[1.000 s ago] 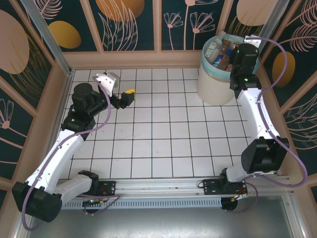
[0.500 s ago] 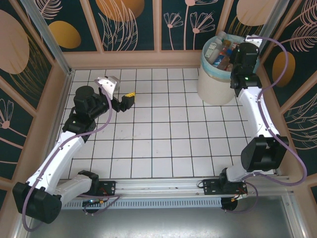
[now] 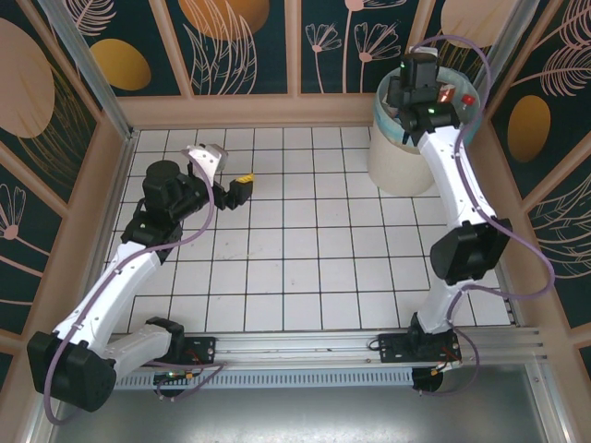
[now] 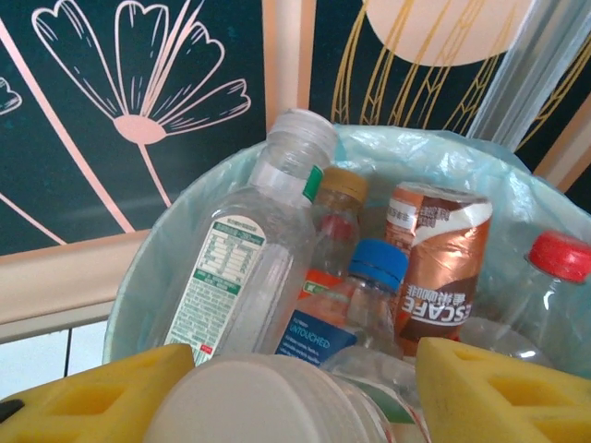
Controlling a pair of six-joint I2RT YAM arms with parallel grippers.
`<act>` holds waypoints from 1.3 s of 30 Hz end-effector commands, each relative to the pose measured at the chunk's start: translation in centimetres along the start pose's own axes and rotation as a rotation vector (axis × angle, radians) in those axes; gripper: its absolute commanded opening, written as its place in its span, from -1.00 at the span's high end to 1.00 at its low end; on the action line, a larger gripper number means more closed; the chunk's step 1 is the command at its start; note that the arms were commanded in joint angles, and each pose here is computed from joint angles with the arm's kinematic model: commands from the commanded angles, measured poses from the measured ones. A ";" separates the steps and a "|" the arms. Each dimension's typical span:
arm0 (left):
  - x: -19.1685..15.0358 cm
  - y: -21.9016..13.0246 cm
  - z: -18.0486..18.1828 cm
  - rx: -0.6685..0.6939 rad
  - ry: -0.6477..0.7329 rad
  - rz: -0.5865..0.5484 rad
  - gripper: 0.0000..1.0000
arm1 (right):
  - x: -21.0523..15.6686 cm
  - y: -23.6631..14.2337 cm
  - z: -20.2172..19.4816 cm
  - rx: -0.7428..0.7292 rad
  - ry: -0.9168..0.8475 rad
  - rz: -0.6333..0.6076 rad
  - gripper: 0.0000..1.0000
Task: Put the plastic bottles in the bin
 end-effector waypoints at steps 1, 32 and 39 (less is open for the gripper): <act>0.3 -0.4 -0.2 0.007 0.042 -0.033 -0.79 | -1.5 1.9 1.0 -0.013 -0.053 0.099 -0.32; -1.2 0.2 0.3 0.025 0.050 0.016 -0.79 | -2.9 1.7 -0.6 -0.139 -0.083 0.150 0.25; -0.8 -0.1 0.2 0.027 0.044 -0.006 -0.79 | -2.1 0.1 -0.8 -0.050 0.002 0.104 0.07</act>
Point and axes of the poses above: each hand's point on the last joint's axis, 136 mm out from that joint toward the fingers, its own y axis out along the fingers, its own z axis along the line the jaws close on, x = y × z, the point moved 6 cm from there along -y, back along the fingers, and after that the axes turned 3 degrees about -y, right-handed, at the moved point
